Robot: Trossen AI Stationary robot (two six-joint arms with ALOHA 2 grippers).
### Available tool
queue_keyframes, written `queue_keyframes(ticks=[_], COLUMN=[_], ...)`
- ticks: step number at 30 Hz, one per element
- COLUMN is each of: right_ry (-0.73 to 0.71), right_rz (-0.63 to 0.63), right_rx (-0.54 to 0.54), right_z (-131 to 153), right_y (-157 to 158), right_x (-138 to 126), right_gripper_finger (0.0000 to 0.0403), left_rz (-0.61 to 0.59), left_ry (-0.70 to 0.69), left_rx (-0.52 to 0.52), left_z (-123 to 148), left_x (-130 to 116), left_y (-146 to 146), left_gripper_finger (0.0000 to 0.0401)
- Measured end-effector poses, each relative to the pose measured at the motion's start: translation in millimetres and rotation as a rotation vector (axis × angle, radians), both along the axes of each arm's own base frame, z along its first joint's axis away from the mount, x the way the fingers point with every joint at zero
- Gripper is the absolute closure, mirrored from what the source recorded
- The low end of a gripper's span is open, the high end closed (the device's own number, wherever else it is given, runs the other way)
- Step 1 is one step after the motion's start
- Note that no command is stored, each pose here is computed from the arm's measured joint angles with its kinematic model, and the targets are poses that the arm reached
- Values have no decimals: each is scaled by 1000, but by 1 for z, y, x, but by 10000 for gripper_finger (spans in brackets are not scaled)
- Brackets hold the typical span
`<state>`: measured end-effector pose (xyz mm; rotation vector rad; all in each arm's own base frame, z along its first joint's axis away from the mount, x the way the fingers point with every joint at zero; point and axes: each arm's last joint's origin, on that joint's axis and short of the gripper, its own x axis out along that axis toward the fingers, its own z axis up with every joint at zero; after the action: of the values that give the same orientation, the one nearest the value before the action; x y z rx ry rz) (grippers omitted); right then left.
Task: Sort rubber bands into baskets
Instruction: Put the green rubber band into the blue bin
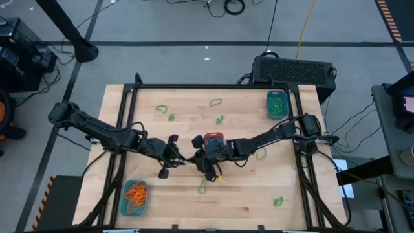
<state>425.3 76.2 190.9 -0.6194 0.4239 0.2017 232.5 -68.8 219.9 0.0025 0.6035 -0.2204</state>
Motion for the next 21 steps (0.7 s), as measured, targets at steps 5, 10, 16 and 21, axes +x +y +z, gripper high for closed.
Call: queue_keyframes(ticks=[5,10,16,21], right_ry=[68,167,365,563], right_rz=[-38,-191,-336,-508], right_rx=[-27,-37,-10,36], right_z=[1,13,32,46], right_y=[-2,-10,-40,-83], right_x=[-6,-21,-52,-85], right_gripper_finger=[401,402,402,402], left_rz=[25,109,152,203], left_ry=[15,83,168,234], left_rx=[21,41,89,113], left_z=[-2,-7,-14,-19], left_x=[-1,-5,-9,-13], left_y=[1,5,12,18], left_gripper_finger=[288,256,244,244])
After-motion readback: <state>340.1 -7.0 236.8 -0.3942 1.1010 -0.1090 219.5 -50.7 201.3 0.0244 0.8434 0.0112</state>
